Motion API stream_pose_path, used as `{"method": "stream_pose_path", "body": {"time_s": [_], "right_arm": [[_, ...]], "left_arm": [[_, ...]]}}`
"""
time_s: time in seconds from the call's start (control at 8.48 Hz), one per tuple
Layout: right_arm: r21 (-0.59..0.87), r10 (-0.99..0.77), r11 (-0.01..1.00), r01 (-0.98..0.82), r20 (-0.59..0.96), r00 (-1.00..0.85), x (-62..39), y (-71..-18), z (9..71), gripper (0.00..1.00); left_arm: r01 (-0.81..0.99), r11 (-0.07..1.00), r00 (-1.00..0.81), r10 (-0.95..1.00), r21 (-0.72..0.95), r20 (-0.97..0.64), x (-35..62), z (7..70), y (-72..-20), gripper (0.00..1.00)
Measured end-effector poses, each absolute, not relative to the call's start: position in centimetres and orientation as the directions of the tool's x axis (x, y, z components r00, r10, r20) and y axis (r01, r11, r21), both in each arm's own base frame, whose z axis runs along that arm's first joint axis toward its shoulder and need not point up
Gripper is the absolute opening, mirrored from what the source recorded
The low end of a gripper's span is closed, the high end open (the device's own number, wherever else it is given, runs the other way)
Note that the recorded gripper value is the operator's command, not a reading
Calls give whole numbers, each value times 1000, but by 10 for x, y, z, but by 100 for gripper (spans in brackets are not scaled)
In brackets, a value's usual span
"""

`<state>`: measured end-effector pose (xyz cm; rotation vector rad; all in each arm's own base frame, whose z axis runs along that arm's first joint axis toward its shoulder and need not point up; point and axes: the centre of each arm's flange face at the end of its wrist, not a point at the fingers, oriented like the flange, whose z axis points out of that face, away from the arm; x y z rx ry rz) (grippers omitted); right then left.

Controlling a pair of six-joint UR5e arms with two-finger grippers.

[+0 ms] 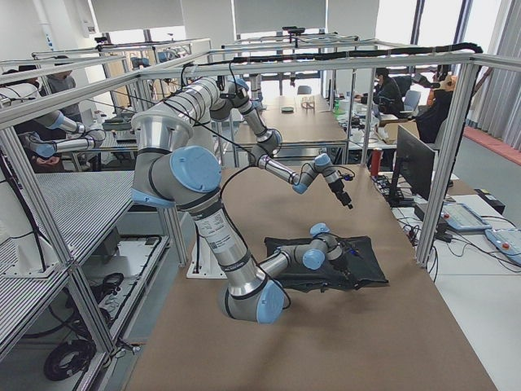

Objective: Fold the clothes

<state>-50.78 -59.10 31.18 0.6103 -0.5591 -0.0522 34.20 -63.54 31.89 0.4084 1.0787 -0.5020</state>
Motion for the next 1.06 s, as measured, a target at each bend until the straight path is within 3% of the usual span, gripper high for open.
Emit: {"method": "stream_pose_path", "body": {"time_s": [0.59, 1.06], "right_arm": [[500, -248, 859, -111, 596, 764, -468, -575, 294, 94], [411, -142, 888, -205, 670, 729, -500, -548, 271, 94]], "left_arm": [[580, 811, 379, -190, 73, -905, 344, 318, -634, 95], [580, 811, 379, -188, 74, -906, 344, 320, -634, 95]]}}
